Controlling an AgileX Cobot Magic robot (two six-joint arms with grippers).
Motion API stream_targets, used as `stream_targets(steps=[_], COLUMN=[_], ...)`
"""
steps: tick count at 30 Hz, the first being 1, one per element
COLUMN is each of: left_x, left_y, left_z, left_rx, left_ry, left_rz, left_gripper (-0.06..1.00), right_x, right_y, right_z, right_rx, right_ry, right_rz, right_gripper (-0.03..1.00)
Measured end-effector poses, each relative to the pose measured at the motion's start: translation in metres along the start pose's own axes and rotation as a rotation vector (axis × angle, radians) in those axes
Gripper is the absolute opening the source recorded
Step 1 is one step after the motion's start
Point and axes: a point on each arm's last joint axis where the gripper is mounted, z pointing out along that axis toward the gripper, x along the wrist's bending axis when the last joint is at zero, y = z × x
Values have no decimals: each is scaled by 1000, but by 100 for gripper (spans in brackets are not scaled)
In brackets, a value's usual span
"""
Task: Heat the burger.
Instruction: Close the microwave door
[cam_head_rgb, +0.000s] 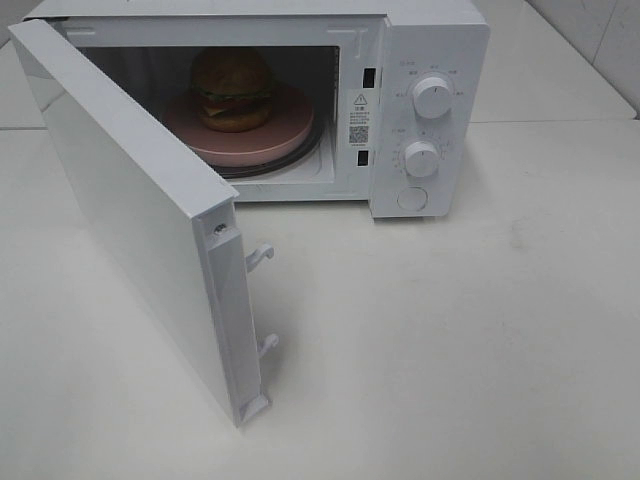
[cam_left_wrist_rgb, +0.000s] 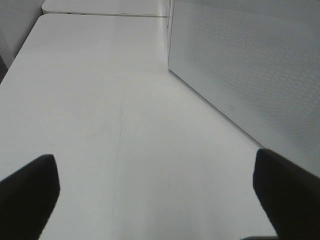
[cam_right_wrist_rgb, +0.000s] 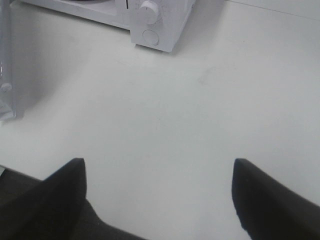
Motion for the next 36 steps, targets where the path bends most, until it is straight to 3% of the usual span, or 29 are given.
stream_targets(steps=[10,18,36], left_x=[0,0,0], left_y=[0,0,0], left_z=[0,0,0], left_rx=[0,0,0], left_ry=[0,0,0], left_rz=[0,0,0], left_gripper=[97,97,97], right_x=[3,5,6], right_y=[-31,-51,-51], right_z=[7,18,17], right_rx=[-127,-139,-148], right_ry=[-97,-122,-130], right_rz=[109,144,161], right_gripper=[77,77,77])
